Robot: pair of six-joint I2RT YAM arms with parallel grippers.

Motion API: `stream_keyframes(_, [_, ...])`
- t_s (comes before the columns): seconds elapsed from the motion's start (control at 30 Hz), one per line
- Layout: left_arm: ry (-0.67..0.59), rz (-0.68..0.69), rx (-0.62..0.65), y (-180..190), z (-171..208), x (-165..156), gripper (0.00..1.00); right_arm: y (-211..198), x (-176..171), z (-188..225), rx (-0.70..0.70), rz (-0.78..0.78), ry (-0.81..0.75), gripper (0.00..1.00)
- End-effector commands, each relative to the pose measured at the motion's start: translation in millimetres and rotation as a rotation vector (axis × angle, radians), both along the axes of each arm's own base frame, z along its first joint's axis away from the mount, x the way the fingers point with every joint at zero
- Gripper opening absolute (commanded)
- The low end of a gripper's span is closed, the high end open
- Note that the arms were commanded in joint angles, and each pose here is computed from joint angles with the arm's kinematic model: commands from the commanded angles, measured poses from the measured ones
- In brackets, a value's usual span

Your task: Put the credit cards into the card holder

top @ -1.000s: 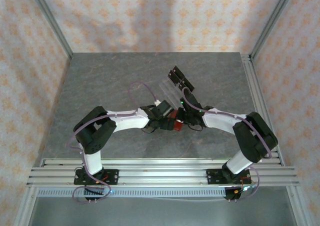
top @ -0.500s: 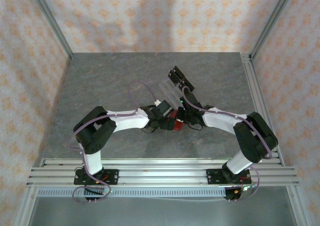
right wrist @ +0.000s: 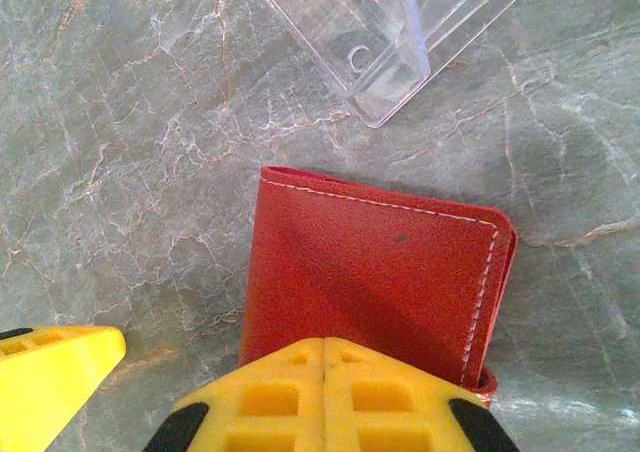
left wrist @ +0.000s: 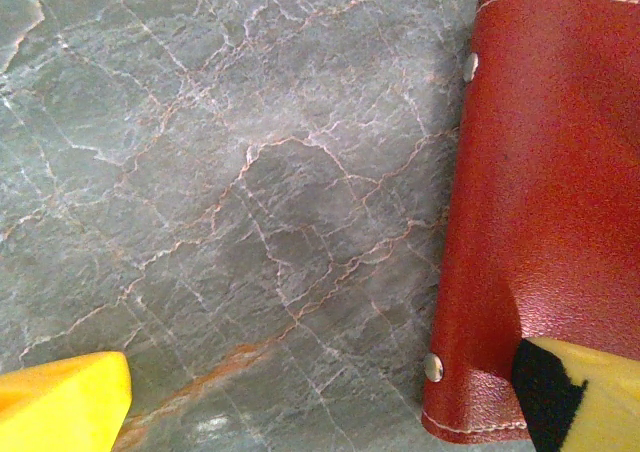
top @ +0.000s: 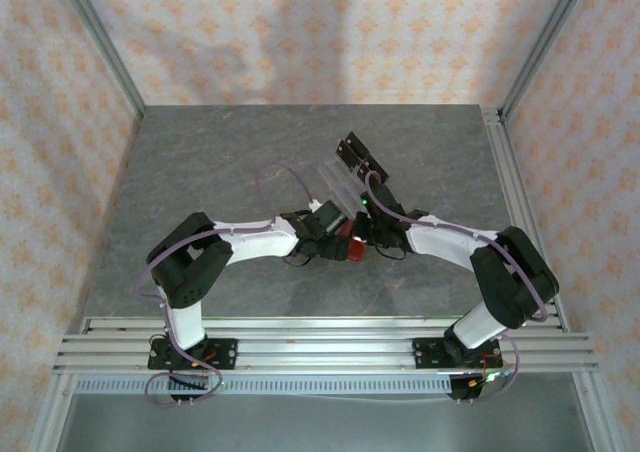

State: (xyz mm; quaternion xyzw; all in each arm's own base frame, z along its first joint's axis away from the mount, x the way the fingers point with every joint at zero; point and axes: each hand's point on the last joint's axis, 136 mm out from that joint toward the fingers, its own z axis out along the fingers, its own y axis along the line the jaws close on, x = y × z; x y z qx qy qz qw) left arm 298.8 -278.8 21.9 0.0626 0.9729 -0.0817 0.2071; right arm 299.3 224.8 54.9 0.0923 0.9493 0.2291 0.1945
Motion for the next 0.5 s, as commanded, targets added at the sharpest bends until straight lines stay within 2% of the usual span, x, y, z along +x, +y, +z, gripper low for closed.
stream_keyframes(0.0, [0.094, -0.013, 0.061, 7, -35, -20, 1.0, 3, 3, 7, -0.005, 0.012, -0.023, 0.0])
stream_keyframes(0.47, [0.093, -0.015, 0.065, 8, -35, -20, 1.0, -1, -5, -12, -0.014, 0.011, 0.016, 0.0])
